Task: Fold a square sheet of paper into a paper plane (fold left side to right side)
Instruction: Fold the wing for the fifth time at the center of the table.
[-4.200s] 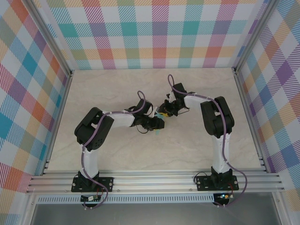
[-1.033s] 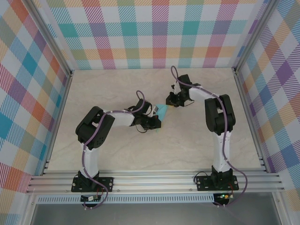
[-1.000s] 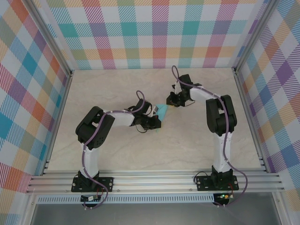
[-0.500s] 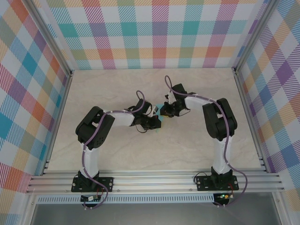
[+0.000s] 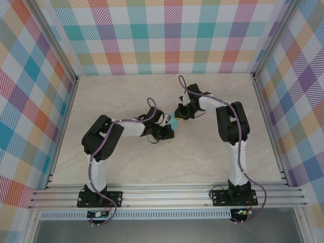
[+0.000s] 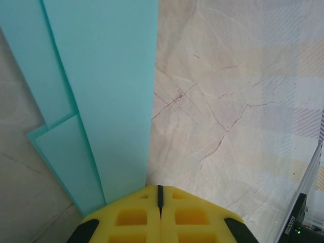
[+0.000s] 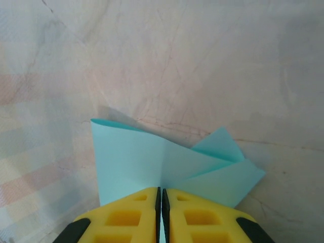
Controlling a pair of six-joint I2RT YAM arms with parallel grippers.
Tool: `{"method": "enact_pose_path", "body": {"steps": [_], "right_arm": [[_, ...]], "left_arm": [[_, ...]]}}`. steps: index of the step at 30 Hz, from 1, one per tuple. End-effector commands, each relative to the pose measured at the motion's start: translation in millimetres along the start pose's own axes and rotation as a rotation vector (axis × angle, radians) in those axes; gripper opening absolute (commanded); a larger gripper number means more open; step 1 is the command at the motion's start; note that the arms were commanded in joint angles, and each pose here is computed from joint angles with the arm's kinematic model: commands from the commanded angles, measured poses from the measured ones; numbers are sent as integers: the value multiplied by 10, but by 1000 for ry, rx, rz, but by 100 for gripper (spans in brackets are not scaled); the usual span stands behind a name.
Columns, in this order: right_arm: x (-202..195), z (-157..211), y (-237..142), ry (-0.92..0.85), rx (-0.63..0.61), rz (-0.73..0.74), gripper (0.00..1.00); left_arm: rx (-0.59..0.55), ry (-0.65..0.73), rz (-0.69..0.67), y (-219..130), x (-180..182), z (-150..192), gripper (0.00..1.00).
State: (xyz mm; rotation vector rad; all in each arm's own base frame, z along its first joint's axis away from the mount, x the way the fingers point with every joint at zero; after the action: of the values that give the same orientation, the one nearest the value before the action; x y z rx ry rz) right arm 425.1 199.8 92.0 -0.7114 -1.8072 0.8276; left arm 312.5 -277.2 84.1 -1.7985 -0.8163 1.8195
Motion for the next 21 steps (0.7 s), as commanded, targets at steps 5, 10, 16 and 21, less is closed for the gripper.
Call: {"method": "enact_pose_path", "body": {"steps": [5, 10, 16, 21], "right_arm": [[-341, -129, 14, 10, -8, 103, 12], [-386, -214, -36, 16, -23, 101, 12], [-412, -247, -7, 19, -13, 90, 12], [-333, -443, -352, 0, -96, 102, 14]], "left_arm": [[105, -80, -119, 63, 297, 210, 0], [105, -82, -119, 62, 298, 210, 0], [104, -80, -115, 63, 290, 205, 0], [105, -79, -114, 63, 289, 205, 0]]}}
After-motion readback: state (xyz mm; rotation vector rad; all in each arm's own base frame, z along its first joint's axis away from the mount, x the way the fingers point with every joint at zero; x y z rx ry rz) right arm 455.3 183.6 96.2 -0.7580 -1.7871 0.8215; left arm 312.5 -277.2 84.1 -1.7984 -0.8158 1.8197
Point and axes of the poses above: each hand's point on the last joint's axis, 136 mm out from that joint toward the fingers, its own y axis out along the fingers, its own x axis along the line the jaws close on, z = x × y, the point moved 9 cm from there along -y, back along the fingers, and after that the axes turned 14 degrees about -y, right-handed, at the moved point
